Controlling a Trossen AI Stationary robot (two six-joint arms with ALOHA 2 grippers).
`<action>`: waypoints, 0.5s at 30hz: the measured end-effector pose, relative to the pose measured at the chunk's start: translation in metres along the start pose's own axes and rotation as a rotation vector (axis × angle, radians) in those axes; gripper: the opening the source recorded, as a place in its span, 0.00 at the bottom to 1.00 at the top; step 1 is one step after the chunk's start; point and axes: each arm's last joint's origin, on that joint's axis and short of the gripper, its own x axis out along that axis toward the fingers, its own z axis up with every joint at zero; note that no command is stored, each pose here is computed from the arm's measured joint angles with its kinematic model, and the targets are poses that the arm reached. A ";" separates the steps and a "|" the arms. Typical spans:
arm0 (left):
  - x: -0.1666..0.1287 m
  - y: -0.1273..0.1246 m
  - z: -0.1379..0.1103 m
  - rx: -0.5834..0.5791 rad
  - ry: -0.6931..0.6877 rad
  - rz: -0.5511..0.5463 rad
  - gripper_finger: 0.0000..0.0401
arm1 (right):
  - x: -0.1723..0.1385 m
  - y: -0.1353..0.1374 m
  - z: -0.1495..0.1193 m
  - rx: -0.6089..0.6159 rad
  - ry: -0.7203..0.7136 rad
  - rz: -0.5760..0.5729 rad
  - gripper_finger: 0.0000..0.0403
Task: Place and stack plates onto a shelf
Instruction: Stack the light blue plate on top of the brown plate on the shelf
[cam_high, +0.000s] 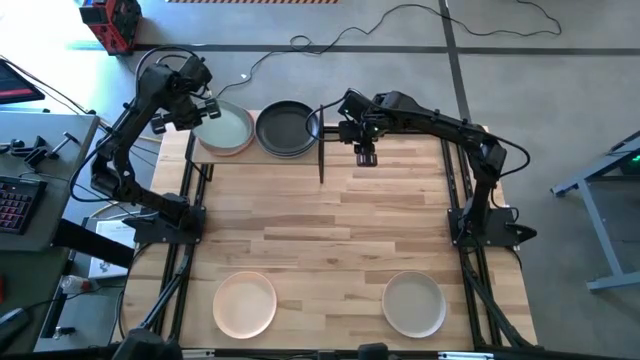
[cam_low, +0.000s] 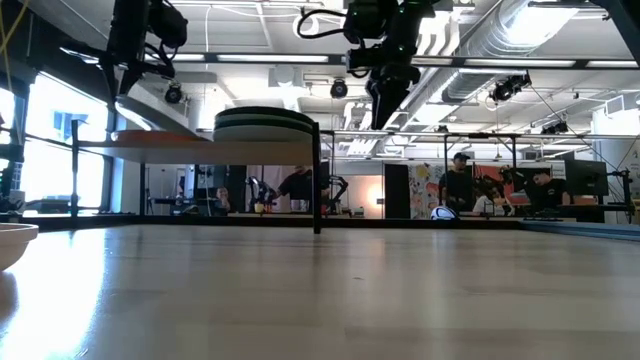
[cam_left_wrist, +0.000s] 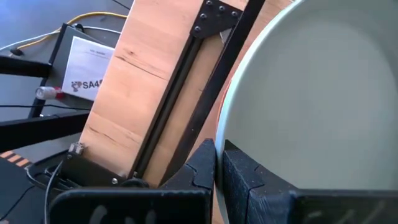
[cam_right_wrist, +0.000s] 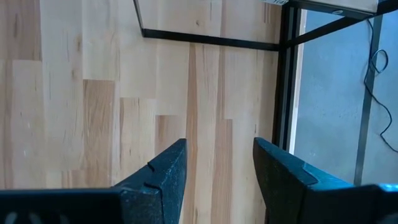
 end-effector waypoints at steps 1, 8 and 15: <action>0.000 0.000 0.000 0.000 0.000 -0.001 0.01 | 0.000 0.000 0.000 -0.001 0.000 0.000 0.40; 0.000 -0.003 0.002 -0.010 -0.009 -0.038 0.01 | 0.000 0.000 0.000 -0.001 0.000 -0.001 0.40; -0.001 -0.006 0.000 0.000 -0.017 -0.053 0.05 | 0.000 0.000 0.000 -0.001 0.000 0.000 0.40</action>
